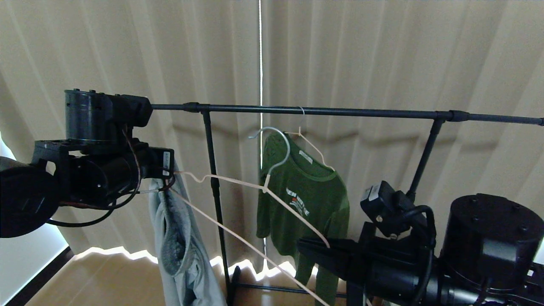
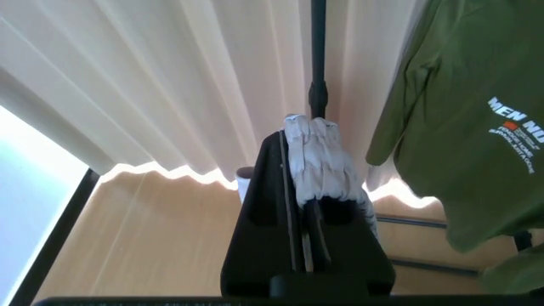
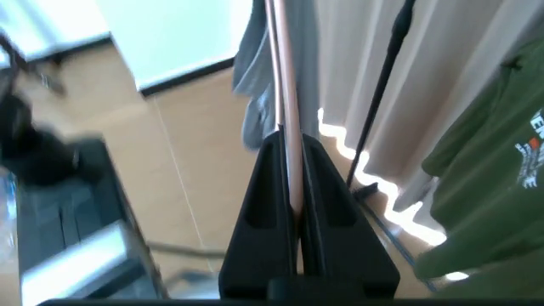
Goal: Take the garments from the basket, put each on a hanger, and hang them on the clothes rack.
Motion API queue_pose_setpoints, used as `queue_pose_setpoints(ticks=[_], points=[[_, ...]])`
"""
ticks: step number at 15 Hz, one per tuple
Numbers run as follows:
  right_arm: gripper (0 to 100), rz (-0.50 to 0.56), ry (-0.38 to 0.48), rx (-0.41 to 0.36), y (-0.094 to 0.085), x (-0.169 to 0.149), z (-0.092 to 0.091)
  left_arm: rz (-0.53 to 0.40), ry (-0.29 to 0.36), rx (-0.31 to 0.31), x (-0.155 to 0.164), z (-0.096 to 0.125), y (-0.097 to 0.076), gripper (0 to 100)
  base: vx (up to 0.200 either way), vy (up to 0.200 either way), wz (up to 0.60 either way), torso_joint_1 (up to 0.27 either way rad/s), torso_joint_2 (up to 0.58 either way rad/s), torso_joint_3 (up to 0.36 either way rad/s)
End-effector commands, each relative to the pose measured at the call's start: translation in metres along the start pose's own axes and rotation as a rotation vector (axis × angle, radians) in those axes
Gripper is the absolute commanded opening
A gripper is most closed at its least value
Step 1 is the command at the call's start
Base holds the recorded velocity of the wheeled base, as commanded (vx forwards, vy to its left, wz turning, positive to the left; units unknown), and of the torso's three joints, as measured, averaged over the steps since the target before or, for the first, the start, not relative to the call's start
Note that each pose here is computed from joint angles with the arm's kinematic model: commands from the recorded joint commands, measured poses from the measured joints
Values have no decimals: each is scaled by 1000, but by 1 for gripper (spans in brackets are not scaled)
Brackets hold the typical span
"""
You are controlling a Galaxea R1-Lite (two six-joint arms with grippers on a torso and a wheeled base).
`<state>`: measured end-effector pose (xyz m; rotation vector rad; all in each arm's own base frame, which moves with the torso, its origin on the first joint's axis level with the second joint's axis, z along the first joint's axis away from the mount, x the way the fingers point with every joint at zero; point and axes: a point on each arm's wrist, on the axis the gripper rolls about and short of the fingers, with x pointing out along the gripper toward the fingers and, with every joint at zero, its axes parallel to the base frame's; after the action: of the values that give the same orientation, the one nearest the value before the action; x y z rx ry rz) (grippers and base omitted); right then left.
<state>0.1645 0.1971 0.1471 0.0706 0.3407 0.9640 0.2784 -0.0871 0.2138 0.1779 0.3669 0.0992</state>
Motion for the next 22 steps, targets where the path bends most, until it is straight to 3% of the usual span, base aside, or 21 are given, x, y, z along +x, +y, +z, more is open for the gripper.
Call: queue_pose_setpoints(ticks=[1,7,11,13,14,17,19,22], points=[[0,-24,14,8,-4,18,-3,2,0,2,-4,-2,2,0,0,0,0,0,0,0],[0,-61,7,11,-7,41,0,81,18,13,-3,-7,3,0,0,0,0,0,0,0],[0,-58,40,0,6,43,-10,97,-9,-9,-4,1,5,0,0,0,0,0,0,0],[0,-58,46,68,15,42,-12,95,-12,-13,-4,2,5,0,0,0,0,0,0,0],[0,-107,67,81,16,44,-16,97,-11,-11,-4,2,5,0,0,0,0,0,0,0],[0,-210,53,85,12,50,-15,100,17,10,-5,-2,7,0,0,0,0,0,0,0],[0,-221,28,99,11,52,-10,95,80,45,-12,-7,8,0,0,0,0,0,0,0],[0,-215,9,110,12,55,-6,81,89,54,-19,-8,7,0,0,0,0,0,0,0]])
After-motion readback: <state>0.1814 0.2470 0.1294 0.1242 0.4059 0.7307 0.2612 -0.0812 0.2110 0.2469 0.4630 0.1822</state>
